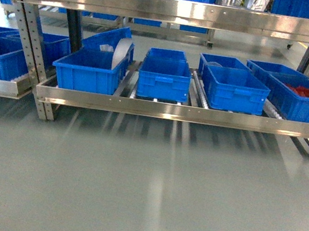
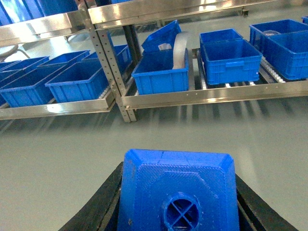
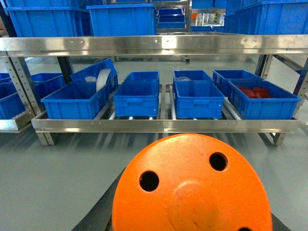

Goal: Sort blue parts and orange caps into right shelf containers

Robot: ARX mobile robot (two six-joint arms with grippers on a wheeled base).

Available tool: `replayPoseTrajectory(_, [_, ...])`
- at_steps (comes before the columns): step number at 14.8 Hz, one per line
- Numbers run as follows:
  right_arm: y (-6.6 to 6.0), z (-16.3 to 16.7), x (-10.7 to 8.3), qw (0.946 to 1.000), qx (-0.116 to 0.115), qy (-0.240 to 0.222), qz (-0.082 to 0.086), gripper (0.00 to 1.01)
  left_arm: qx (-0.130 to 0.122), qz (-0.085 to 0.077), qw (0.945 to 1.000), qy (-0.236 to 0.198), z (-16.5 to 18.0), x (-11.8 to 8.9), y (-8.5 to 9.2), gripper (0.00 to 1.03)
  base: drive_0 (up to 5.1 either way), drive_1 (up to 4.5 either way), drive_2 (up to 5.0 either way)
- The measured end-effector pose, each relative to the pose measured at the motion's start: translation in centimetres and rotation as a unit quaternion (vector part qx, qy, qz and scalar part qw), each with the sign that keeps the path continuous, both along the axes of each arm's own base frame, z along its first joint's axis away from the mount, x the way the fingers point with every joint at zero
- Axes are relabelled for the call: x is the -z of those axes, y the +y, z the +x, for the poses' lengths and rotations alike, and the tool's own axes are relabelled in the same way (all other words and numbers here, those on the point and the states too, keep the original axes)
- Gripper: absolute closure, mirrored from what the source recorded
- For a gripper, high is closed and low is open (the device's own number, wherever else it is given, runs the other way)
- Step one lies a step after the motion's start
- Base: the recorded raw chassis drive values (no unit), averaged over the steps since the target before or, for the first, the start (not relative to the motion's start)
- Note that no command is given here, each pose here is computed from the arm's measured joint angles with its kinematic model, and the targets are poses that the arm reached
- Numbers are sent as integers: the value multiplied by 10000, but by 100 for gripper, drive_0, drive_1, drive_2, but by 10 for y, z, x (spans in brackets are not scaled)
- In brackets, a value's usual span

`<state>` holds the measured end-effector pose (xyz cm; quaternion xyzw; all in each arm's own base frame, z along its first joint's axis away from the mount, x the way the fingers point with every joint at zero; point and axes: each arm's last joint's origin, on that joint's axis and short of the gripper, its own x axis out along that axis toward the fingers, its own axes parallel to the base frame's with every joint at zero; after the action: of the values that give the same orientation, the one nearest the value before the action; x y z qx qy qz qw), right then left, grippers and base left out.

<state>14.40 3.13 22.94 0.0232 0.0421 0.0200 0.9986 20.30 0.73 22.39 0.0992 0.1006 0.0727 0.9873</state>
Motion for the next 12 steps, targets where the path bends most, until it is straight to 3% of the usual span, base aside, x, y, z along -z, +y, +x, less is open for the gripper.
replayPoseTrajectory(11, [0, 0, 0, 10000, 0, 0, 0, 58, -2, 0, 10000, 0, 0, 0, 0, 58, 0, 0, 0])
replayPoseTrajectory(12, [0, 0, 0, 10000, 0, 6, -1, 58, 0, 0, 10000, -4, 0, 0, 0, 58, 442, -61, -373])
